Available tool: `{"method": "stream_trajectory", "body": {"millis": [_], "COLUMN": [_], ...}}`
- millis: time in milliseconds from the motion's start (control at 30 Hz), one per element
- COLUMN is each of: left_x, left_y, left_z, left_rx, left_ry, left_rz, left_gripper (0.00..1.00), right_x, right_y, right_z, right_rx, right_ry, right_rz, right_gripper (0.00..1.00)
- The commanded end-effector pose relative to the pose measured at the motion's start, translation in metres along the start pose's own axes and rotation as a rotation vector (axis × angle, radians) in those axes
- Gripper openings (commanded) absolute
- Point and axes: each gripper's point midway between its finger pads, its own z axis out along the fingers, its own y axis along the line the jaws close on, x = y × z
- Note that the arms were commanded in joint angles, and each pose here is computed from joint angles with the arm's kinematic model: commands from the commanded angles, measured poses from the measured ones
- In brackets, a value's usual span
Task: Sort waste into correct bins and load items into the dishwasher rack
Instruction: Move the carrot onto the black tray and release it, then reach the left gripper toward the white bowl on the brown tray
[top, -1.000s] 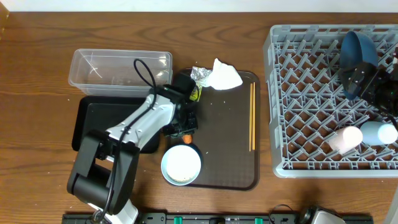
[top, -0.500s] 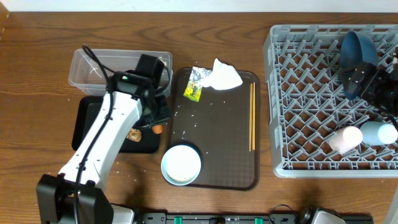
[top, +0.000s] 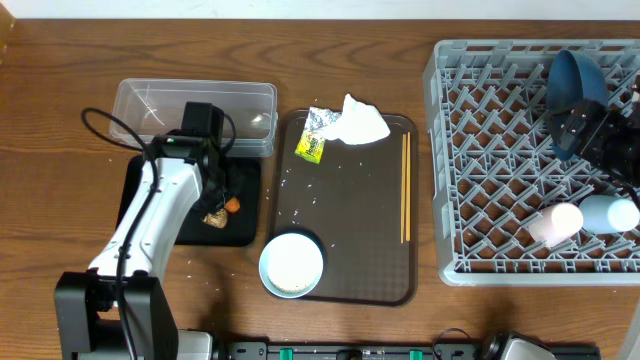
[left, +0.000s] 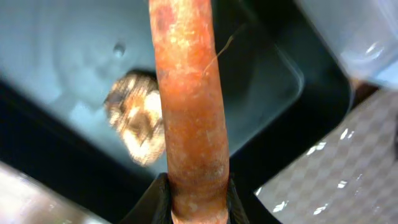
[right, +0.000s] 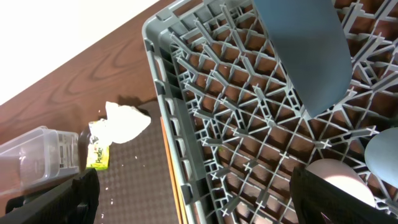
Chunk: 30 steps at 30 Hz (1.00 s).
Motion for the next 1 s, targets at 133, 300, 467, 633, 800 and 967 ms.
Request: {"method": "stream_trajectory", "body": {"millis": [133,300,467,633,800,967], "left_x": [-0.008,0.000,0.013,0.067,0.134,0.186], "left_y": [-0.017,-0.015,-0.016,-0.013,-0.009,-0.010], "left_z": [-0.008,-0.038,-0.076,-0.088,-0.073,-0.057], "left_rx": [0.079,0.086,0.109,0.097,0.039,0.013], "left_ry": [-0.006,0.019,-0.004,0.084,0.202,0.222], "left_rz": [0.032,0.179,0.383,0.690,0.955,1.187], "left_gripper": [0.83,0.80,0.77,0.75,0.70,0.66], "right_x": [0.003,0.002,-0.001,-0.005,-0.008,-0.010], "right_y": [0.003,0.003,0.003,0.004,0.005,0.006], "right_z": [0.001,0.001,0.001,0.001,0.000,0.000], "right_rx": [-0.009,-0.009,-0.012,-0.015,-0.018,-0.020], "right_ry": [0.012,0.010,-0.002,-0.018,-0.030,-0.040], "right_rz": [0.009,0.009,0.003,-0.003,-0.003,0.000], "right_gripper": [0.90,0.91,0.91,0.92,0.93,0.93]}}
